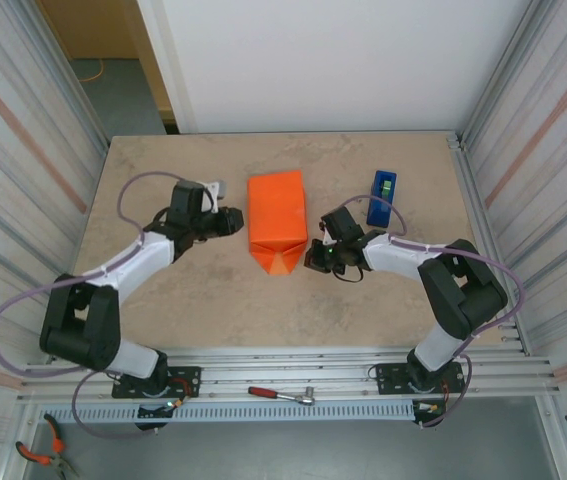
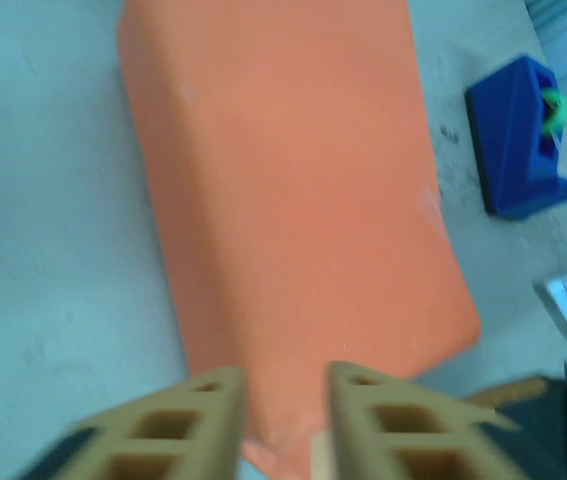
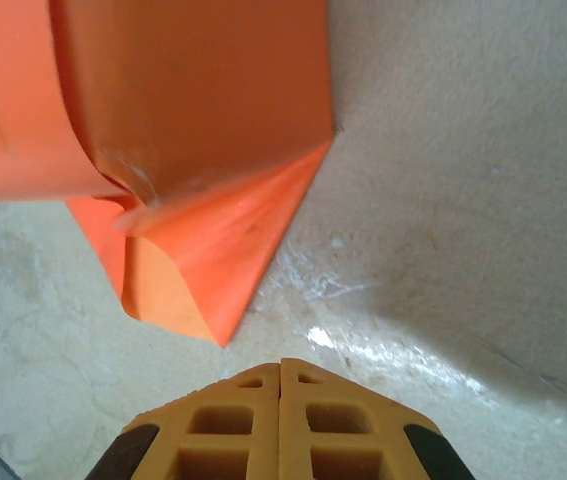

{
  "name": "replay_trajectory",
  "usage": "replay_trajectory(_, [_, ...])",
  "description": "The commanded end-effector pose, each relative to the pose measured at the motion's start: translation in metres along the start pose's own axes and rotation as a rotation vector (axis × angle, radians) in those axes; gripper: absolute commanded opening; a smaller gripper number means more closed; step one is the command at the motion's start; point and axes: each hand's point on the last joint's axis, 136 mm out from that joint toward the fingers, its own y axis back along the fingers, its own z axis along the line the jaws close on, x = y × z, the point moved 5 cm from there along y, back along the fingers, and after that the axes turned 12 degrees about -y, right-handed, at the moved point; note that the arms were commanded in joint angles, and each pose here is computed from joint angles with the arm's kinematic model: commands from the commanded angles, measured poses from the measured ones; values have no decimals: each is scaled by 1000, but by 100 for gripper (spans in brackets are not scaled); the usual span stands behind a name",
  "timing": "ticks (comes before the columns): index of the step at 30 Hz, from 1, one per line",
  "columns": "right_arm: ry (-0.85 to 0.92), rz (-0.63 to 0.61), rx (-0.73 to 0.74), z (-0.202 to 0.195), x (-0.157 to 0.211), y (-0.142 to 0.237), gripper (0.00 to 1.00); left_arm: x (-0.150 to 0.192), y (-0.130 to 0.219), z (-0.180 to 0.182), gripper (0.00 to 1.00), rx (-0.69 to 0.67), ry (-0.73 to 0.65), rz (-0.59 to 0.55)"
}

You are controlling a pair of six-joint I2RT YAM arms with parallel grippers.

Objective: Wrap the gift box in paper
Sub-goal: Fold the wrapping paper for the gift box.

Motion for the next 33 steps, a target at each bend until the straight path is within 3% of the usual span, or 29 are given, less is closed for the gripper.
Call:
replay_trajectory(1, [-36, -21, -3, -2, -2, -10, 0, 37, -7, -16, 14, 27, -16, 60])
replay_trajectory(11, [-49, 5, 24, -8, 3, -19, 0, 74, -49, -45, 12, 52, -56, 70])
replay_trajectory(21, [-39, 10, 22, -3, 6, -19, 0, 92, -69, -41, 10, 37, -58, 93])
replay_trajectory(27, [-24, 16, 10, 6, 8, -23, 0, 108, -74, -36, 10, 31, -55, 133])
replay_trajectory(33, [-14, 16, -7, 16, 9, -25, 0, 98, -56, -44, 9, 49, -68, 98])
